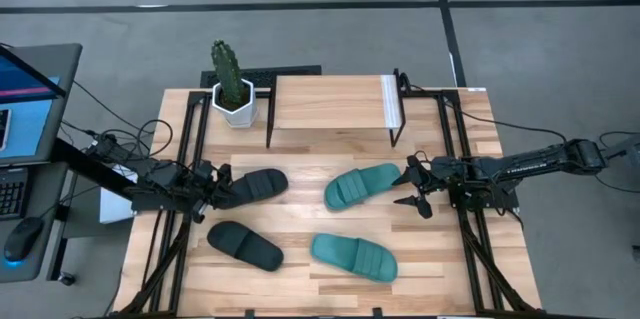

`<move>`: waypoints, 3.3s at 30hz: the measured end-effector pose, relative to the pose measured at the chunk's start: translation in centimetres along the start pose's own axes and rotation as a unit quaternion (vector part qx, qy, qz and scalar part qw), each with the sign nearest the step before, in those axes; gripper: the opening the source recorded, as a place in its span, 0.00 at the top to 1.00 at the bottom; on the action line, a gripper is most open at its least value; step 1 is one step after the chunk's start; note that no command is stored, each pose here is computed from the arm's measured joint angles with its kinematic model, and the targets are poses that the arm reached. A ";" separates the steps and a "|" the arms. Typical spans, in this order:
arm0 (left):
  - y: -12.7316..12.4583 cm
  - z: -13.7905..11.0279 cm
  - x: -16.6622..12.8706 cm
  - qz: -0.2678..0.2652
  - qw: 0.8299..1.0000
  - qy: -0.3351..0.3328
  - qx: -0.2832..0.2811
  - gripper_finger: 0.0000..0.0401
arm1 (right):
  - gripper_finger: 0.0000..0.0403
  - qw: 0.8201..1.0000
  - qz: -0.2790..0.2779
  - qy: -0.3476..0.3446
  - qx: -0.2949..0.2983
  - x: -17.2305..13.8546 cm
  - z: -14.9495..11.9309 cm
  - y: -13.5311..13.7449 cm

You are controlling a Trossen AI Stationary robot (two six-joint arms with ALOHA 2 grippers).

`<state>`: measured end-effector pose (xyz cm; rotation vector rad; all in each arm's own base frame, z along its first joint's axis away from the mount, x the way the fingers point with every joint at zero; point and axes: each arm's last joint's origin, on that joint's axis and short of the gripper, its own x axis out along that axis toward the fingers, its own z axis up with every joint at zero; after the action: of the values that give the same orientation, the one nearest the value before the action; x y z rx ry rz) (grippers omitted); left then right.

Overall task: Pick and place slides into the shelf
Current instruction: Put the top black slide on the shelf

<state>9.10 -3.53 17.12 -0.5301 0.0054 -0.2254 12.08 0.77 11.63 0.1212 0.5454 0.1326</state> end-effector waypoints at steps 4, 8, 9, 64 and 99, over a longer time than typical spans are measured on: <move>0.2 0.3 0.0 0.048 0.997 -0.028 0.057 1.00 | 0.33 1.000 0.000 0.000 0.000 0.0 0.0 0.0; 0.6 0.6 -0.1 0.125 0.982 -0.060 0.126 1.00 | 0.33 1.000 0.000 0.000 0.000 0.0 0.0 0.0; 0.7 0.7 -0.2 0.147 0.977 -0.067 0.139 1.00 | 0.33 1.000 0.000 0.000 0.000 0.0 0.0 0.0; -3.8 1.7 5.6 0.060 0.815 -0.034 0.576 1.00 | 0.33 1.000 0.000 0.000 0.000 0.0 0.0 0.0; -7.9 1.3 10.8 0.507 0.701 0.061 0.498 1.00 | 0.33 1.000 0.000 0.003 0.000 0.0 -0.1 0.0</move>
<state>18.02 -11.87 22.77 0.6339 0.2886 0.8206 12.05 0.77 11.58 0.1215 0.5519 0.1322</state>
